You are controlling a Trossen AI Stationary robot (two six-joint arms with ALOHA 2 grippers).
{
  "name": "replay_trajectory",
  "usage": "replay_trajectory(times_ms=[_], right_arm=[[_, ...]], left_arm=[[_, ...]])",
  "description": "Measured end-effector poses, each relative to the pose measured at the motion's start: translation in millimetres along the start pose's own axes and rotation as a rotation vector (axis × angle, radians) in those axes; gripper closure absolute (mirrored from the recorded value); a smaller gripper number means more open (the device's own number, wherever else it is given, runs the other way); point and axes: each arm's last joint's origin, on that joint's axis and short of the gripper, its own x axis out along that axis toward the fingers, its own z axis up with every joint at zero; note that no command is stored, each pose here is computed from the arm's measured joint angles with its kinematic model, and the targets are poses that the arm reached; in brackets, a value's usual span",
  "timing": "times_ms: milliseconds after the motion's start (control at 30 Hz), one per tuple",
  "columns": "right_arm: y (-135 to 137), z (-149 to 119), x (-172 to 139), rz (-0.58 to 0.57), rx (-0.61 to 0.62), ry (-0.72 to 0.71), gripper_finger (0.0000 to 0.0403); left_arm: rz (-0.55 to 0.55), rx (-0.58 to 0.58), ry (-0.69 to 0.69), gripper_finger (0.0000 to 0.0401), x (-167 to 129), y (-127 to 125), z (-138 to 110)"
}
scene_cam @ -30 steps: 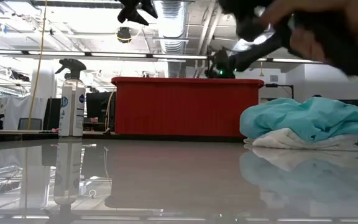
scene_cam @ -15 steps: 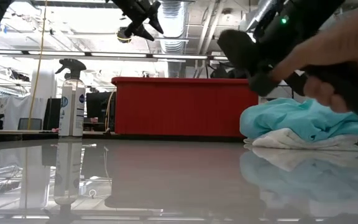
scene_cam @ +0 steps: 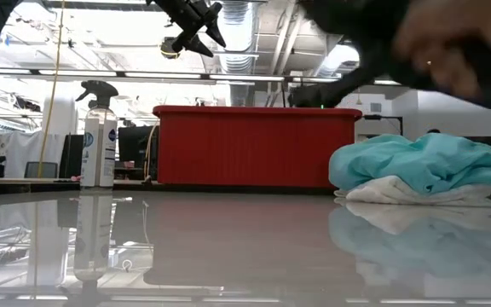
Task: Fold Laundry from Bin
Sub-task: Fold the black shorts
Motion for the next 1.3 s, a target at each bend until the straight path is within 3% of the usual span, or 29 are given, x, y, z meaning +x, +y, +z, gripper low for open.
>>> replay_trajectory(times_ms=[200,300,433,600,800,933,1067,1200,1300], right_arm=[[-15.6,86.6,-94.5,-0.004,0.004,-0.264,0.0381],[-22.2,115.5,-140.7,0.025,0.0,-0.366,0.0381],[-16.7,143.1,-199.6,0.173,-0.011,-0.478,0.0381],[6.5,183.9,-323.1,0.358,-0.079,-0.753,0.0381],[46.5,188.7,-449.1,0.67,-0.176,-0.947,0.0381],[75.3,165.8,-499.2,0.907,-0.236,-0.835,0.0381],[115.7,134.9,-511.0,1.119,-0.312,-0.577,0.0381],[155.2,109.4,-497.3,1.102,-0.338,-0.34,0.0381],[178.7,99.8,-481.7,1.118,-0.353,-0.316,0.0381]], left_arm=[[0.004,-0.002,-0.001,0.0142,-0.2,1.6,0.2],[0.006,0.015,-0.001,0.0142,-0.2,1.6,0.3],[0.006,0.034,-0.001,0.0142,-0.2,1.5,0.2],[0.035,0.086,-0.014,0.0142,-0.6,3.8,1.5],[0.053,0.119,-0.06,0.0142,-0.8,3.9,6.0],[-0.016,0.109,-0.061,0.0142,-0.8,1.9,6.4],[-0.207,0.013,-0.002,0.0142,-1.6,-3.2,2.4],[-0.405,-0.102,0.103,0.0142,-8.6,-11.0,-3.3],[-0.562,-0.178,0.198,0.0142,-17.0,-23.2,-8.2]])
